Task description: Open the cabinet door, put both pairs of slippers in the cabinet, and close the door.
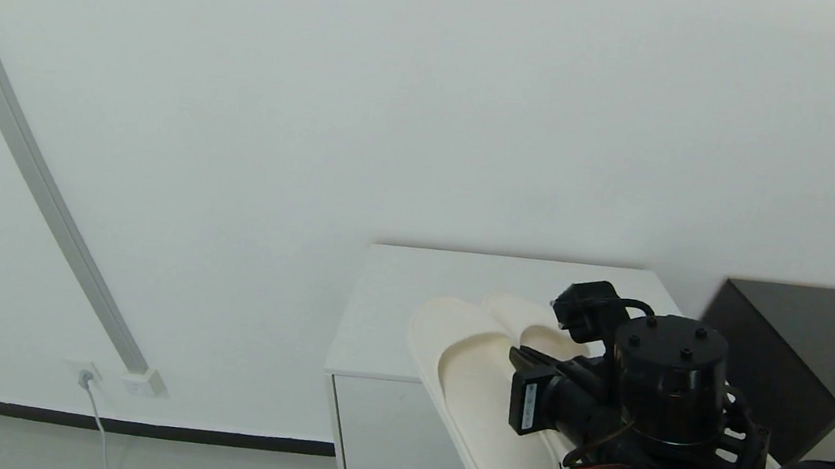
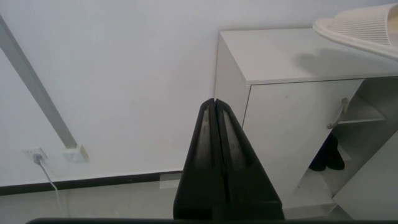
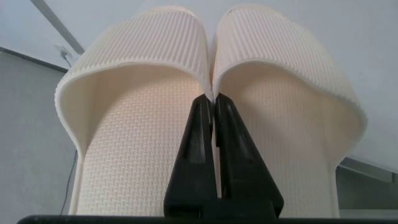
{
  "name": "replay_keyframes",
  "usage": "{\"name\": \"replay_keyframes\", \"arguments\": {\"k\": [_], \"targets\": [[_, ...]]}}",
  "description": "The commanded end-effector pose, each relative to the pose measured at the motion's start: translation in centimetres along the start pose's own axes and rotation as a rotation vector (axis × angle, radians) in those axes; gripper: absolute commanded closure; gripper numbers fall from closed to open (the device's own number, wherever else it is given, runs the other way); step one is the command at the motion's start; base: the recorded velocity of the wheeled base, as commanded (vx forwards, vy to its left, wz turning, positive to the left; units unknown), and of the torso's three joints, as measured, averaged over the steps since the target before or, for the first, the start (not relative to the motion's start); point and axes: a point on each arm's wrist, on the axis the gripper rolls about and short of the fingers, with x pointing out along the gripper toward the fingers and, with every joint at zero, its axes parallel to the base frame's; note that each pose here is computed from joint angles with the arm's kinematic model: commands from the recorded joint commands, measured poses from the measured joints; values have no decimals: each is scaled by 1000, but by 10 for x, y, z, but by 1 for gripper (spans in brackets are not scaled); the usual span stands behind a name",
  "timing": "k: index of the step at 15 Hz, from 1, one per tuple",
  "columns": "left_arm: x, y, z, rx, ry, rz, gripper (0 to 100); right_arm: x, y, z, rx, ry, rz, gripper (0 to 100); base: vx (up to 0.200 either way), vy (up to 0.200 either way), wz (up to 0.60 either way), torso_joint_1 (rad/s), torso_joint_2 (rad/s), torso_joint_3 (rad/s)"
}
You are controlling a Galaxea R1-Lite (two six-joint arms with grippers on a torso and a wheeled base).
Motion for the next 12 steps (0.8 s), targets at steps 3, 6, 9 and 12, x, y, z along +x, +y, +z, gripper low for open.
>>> {"name": "replay_keyframes", "arguments": {"k": [3, 6, 9, 12], "targets": [[0, 0, 0, 0, 0, 0, 100, 6, 1, -6, -5, 18, -7, 100, 0, 0, 0, 0, 0, 0], [0, 0, 0, 0, 2, 0, 100, 34, -4, -10, 7, 11, -61, 100, 0, 0, 0, 0, 0, 0], [0, 0, 0, 0, 0, 0, 100, 84, -16, -17, 22, -14, -221, 100, 0, 0, 0, 0, 0, 0], [0, 0, 0, 0, 2, 0, 100, 122, -21, -24, 28, -35, -320, 100, 0, 0, 0, 0, 0, 0]]}}
